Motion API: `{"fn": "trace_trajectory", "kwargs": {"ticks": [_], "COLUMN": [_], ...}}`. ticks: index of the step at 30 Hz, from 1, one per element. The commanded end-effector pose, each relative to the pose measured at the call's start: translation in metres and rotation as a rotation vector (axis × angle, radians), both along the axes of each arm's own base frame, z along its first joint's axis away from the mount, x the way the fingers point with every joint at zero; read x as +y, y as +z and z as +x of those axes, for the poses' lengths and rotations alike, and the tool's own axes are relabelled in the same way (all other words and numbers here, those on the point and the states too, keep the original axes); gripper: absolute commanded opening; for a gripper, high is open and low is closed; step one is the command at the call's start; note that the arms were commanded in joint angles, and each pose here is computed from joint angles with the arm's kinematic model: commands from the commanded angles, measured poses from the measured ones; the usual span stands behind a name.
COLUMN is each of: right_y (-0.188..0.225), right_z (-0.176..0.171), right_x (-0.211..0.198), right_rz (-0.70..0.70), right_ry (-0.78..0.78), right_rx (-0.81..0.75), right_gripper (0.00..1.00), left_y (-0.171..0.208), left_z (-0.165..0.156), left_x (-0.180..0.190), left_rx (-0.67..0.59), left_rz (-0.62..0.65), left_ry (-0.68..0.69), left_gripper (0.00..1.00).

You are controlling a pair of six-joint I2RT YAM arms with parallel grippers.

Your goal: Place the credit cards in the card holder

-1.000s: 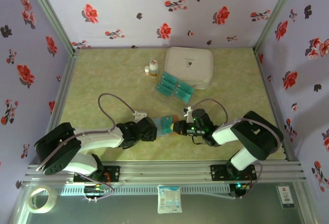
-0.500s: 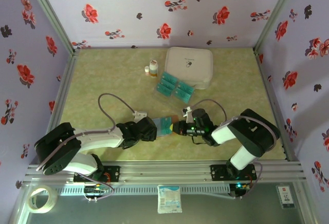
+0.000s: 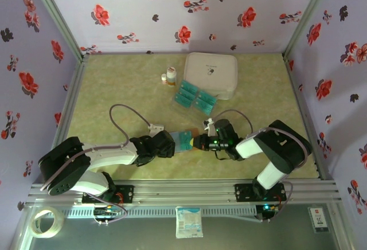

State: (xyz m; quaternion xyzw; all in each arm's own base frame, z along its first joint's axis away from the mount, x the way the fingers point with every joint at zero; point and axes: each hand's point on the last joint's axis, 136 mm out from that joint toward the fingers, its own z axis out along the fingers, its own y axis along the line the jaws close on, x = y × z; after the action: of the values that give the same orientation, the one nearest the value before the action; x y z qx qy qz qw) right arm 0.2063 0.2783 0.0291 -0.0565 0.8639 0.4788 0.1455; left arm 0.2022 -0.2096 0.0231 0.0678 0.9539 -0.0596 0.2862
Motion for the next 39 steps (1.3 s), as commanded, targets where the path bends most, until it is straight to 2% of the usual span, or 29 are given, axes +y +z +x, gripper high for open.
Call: {"fn": "trace_trajectory", "kwargs": {"ticks": [1,20,39], "right_y": [-0.0098,-0.0175,-0.0131], "right_z": [-0.0051,-0.0051,-0.0070], "right_x": [-0.0041,0.0026,0.0001], "right_rz": [-0.050,-0.051,-0.056], "right_ry": [0.037,0.079,0.055], "right_rx": [0.030,0.086,0.140], "right_gripper": [0.00,0.00,0.00], "left_y": [-0.0055,-0.0063,-0.0060], "left_z": [-0.0024,-0.0029,-0.0027], "left_x": [0.0171,0.0183,0.0182], "left_rx": [0.001,0.001,-0.001], "left_rz": [0.070,0.071,0.071], "left_ry": [0.005,0.005,0.003], "left_gripper": [1.00,1.00,1.00]}}
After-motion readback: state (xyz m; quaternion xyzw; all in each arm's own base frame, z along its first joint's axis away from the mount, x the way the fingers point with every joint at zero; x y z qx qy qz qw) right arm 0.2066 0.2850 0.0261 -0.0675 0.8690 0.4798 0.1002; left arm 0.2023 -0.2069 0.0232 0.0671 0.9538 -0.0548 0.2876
